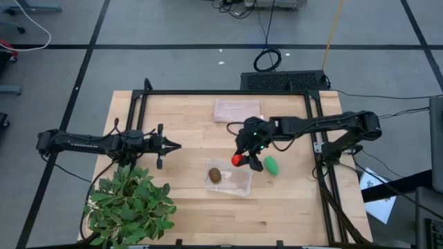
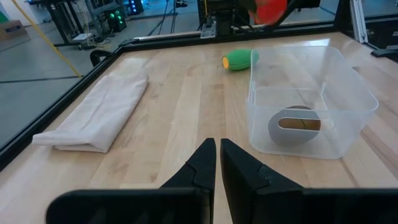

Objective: Pick and placing Produce into tupperware
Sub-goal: Put the tomato into the transparent bin

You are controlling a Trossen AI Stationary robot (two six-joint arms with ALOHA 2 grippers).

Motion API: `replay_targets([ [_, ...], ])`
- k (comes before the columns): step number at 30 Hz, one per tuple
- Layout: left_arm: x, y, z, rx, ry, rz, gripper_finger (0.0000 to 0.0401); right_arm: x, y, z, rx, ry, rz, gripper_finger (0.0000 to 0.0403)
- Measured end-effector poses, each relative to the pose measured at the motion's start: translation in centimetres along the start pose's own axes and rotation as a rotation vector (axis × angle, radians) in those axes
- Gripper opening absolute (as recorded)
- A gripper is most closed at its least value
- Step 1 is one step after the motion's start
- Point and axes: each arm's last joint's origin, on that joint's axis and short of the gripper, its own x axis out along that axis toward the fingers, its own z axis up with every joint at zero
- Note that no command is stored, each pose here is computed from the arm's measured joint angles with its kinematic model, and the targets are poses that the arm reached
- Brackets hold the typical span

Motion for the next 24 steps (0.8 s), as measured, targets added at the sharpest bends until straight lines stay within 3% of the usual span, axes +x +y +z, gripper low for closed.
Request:
replay_targets([
  [15,0.0,0.0,0.0,0.007,0.000,0.000,0.0028,4.9,-1.0,-0.6,-0.036,0.182,0.014,0.0166],
  [24,0.0,0.0,0.0,0.016,0.001,0.000,0.0028,7.4,-0.8,-1.1,-0.169,0.280,-0.013,0.0166],
])
